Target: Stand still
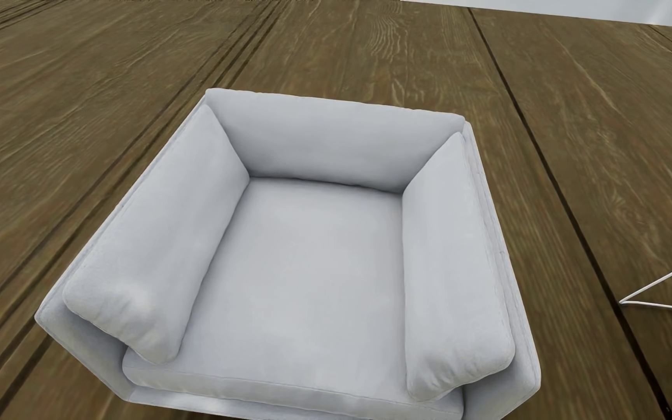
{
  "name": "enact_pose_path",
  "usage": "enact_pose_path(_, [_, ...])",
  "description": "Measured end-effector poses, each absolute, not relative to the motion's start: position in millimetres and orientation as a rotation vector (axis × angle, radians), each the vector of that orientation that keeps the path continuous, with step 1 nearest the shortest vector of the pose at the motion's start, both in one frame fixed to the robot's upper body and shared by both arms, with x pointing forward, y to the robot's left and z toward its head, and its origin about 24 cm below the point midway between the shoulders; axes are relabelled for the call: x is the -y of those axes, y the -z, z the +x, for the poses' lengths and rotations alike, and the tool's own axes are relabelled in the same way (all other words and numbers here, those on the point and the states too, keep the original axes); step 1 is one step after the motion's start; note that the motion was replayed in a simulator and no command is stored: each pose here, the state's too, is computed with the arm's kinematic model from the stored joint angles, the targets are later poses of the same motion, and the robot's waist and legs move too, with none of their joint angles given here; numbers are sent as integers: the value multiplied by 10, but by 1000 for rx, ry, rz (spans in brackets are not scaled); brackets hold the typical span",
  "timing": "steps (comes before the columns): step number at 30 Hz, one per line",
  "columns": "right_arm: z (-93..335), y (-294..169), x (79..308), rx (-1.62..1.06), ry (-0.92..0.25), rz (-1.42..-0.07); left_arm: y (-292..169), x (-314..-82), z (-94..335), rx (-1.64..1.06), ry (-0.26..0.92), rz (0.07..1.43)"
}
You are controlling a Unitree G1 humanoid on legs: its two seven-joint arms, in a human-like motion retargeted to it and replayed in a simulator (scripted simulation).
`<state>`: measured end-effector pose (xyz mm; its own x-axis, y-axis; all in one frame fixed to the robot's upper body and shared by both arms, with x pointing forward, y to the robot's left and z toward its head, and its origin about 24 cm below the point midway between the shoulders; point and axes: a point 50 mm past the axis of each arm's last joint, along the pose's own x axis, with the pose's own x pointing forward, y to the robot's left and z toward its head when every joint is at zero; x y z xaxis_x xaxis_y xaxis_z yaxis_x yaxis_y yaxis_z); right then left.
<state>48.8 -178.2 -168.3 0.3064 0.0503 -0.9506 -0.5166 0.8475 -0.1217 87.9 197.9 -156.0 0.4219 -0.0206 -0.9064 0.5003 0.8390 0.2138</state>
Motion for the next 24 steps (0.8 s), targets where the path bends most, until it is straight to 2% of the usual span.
enact_pose_path(24, [520, 1678, 1765, -1197, -416, -467, 1550, -1974, 914, -1085, 361, 517])
